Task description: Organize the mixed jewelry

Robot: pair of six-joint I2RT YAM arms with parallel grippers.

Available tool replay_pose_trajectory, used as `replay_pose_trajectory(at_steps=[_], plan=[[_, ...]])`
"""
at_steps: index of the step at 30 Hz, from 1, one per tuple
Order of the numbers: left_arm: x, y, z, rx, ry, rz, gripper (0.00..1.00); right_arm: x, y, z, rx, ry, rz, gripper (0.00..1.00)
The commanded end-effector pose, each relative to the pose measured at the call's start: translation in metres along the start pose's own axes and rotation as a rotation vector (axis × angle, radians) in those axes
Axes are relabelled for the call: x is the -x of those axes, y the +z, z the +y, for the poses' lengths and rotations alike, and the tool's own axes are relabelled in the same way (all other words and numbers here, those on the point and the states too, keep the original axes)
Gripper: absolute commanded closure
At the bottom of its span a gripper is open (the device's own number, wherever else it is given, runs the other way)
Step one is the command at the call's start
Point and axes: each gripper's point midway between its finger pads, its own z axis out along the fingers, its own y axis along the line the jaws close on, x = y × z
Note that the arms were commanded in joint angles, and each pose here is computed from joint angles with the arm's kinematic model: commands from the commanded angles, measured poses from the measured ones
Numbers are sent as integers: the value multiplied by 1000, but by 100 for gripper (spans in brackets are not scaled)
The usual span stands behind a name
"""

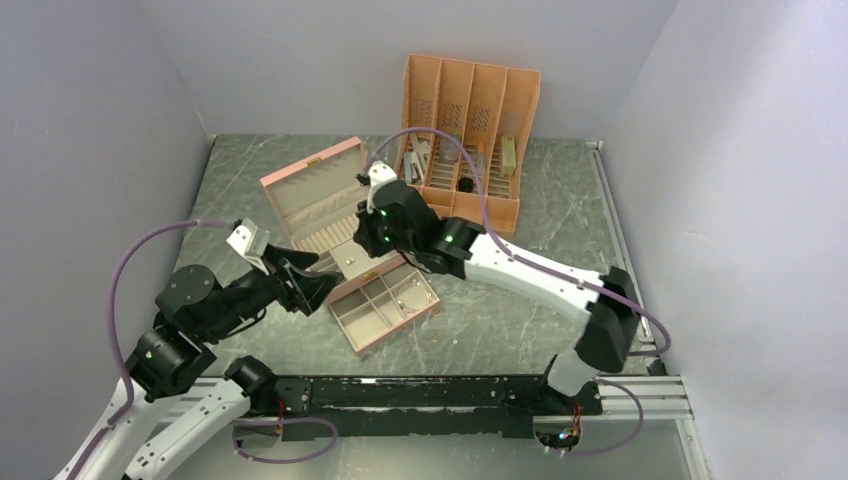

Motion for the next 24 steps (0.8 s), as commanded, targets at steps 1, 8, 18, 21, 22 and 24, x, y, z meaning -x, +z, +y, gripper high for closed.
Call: replay_pose_trajectory(at_steps=[1,8,18,21,22,24], plan=[[-3,0,20,89,39,-29,21,8,28,-15,-10,-76,31,100],[-11,4,38,155,22,-60,20,-1,89,-38,-44,-133,108,100],[-17,1,41,174,36,-22,21,-19,151,-70,-131,-176,146,100],[-16,-2,41,170,31,-43,21,-26,163,-78,-136,-160,156,100],[-15,-3,41,172,30,-48,21,-29,166,-79,-135,-156,158,100],[-14,-4,42,182,29,-54,21,-34,172,-82,-131,-146,165,100]])
